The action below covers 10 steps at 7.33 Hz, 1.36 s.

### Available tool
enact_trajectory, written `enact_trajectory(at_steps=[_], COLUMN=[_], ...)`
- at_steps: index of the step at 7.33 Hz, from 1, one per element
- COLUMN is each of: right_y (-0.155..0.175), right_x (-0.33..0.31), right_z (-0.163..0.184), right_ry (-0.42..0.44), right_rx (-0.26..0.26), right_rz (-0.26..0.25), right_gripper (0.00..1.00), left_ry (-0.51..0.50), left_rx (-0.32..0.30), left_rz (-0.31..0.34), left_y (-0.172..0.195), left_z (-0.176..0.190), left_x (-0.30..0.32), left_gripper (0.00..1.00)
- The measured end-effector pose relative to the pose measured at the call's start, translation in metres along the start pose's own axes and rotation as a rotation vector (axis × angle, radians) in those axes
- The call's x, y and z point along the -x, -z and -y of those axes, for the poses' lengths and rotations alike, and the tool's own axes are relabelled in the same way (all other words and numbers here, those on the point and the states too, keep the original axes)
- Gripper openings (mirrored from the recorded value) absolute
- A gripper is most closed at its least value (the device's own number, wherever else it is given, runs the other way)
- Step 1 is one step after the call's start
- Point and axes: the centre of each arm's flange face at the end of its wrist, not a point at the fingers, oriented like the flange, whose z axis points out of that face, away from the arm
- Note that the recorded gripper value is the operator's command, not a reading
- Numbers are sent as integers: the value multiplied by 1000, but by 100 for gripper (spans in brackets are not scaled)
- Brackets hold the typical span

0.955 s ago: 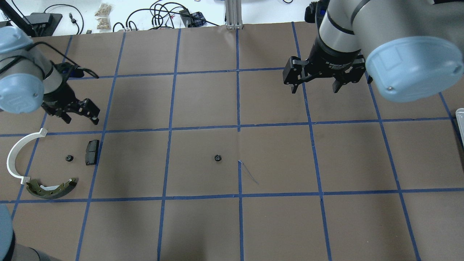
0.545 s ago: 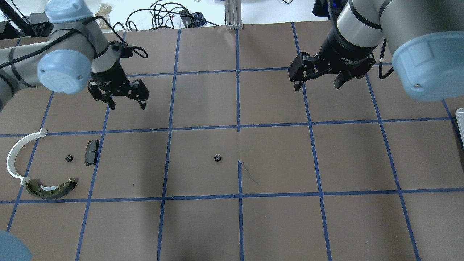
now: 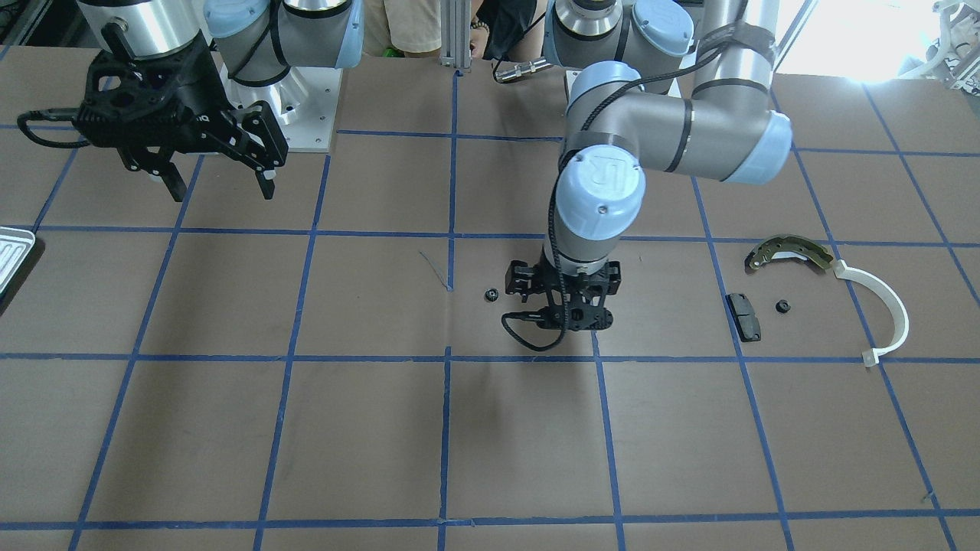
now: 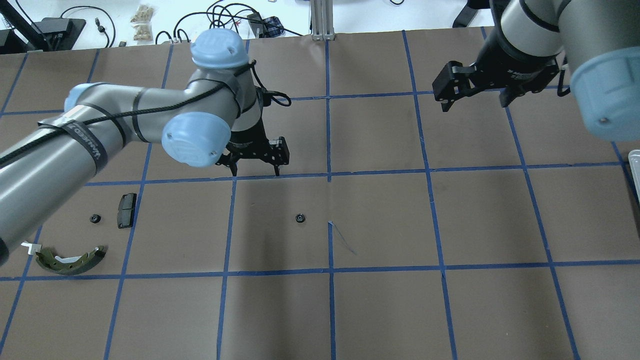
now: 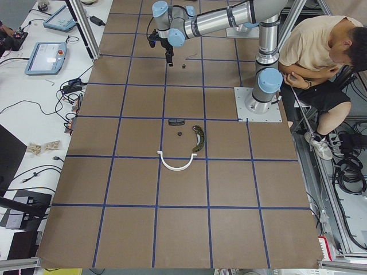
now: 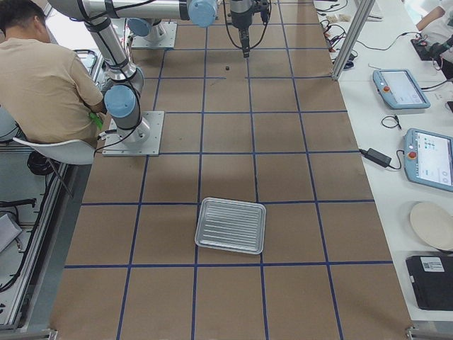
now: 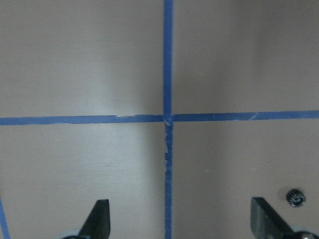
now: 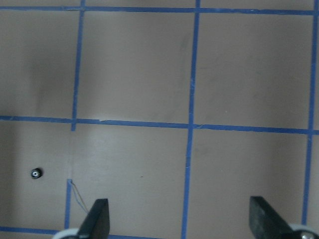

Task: Place bearing gear from tray to pile

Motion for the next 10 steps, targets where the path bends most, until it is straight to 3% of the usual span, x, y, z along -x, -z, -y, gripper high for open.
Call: enact_trajectory(at_steps=[2,4,6,8,9,10], right_y=[2,-4,-9,-14,-16,-18], right_x=[2,2,1,1,1,0], right_z=[1,17,47,54,55,56], right_ry=[-9,-13,-15,-15,-12,-9], right_rx=[-10,-7,-5,4,2,-2], right_rz=[26,41,39,42,44,46], right_gripper=[100,100,100,100,100,100], left_ry=[1,-30,-43,-44,-43,-43], left_rx=[-58,-65,-58,-49,-43,-37], left_rz=[-30,-31,-29,-28,-27,-25], left_y=[-47,-72,-84,-92,-96,-99], left_z=[-26,-43,-45,-44,-44,-43], left_x=[-31,-51,-57,-58,-58,-59], left_gripper=[100,99,78,78,69,37])
